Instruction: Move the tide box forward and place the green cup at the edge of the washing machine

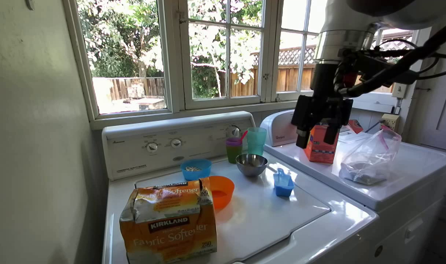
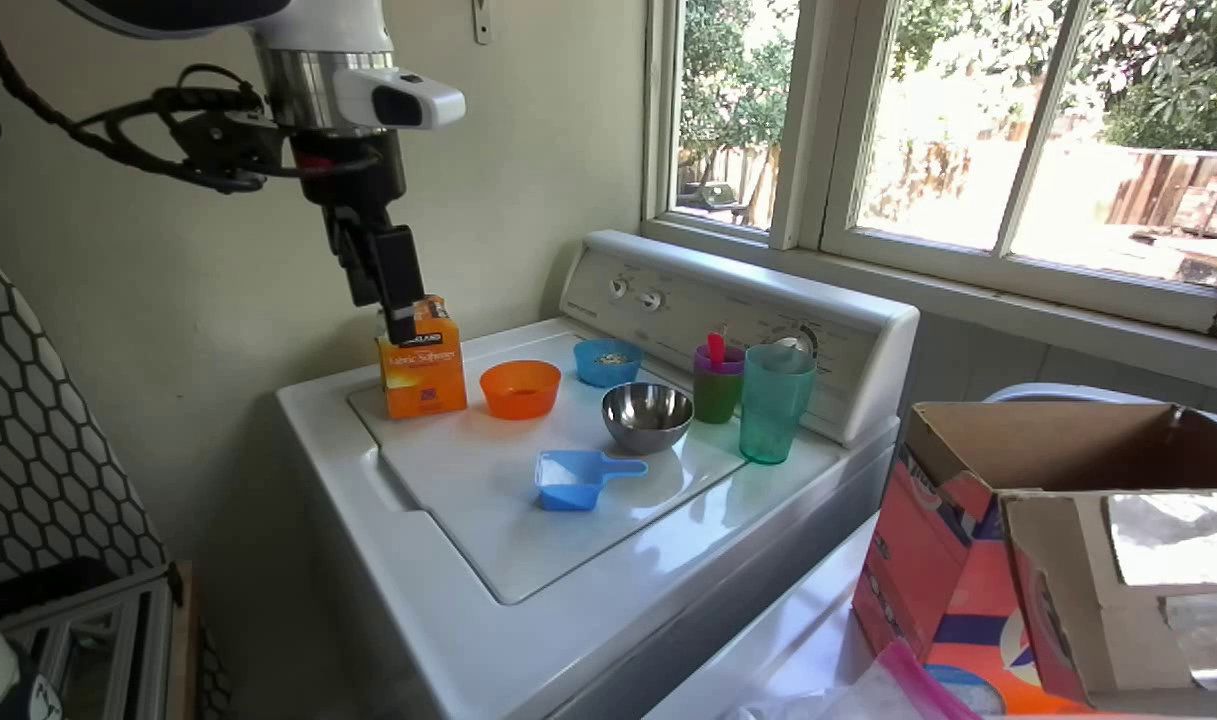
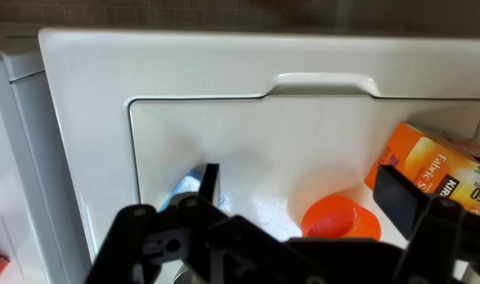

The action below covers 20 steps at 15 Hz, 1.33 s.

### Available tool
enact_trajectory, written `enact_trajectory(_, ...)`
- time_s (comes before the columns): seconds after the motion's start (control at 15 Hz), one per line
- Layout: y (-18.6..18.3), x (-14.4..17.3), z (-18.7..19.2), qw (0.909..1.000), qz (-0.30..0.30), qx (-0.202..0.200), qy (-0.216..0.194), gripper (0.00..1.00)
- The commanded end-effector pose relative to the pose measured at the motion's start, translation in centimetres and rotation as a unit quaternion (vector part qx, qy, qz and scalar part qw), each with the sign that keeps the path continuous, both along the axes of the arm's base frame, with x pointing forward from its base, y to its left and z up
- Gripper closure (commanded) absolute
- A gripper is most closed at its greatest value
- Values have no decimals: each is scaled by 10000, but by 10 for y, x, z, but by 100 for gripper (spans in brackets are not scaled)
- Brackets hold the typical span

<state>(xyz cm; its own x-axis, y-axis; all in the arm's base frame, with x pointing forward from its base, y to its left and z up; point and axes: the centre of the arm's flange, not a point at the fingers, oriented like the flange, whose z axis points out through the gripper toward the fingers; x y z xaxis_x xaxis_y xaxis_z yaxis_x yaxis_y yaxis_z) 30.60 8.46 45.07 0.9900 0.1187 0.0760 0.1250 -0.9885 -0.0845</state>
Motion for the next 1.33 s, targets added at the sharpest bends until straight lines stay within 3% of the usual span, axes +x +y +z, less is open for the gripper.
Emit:
enact_trajectory(0.0,-1,1,0,10000,-16,40,-5,0)
enact_trajectory(0.27,-19,27,7,9978,-374,8,-547,0)
enact_trajectory(0.67,-74,71,34,9840,-1031,9,-1450,0)
enact_trajectory(1.0,-129,98,69,9631,-1851,60,-1955,0)
enact_trajectory(1.2,-155,104,90,9495,-2387,382,-1999,0)
enact_trajectory(1.27,-147,91,81,9566,-2087,239,-2019,0)
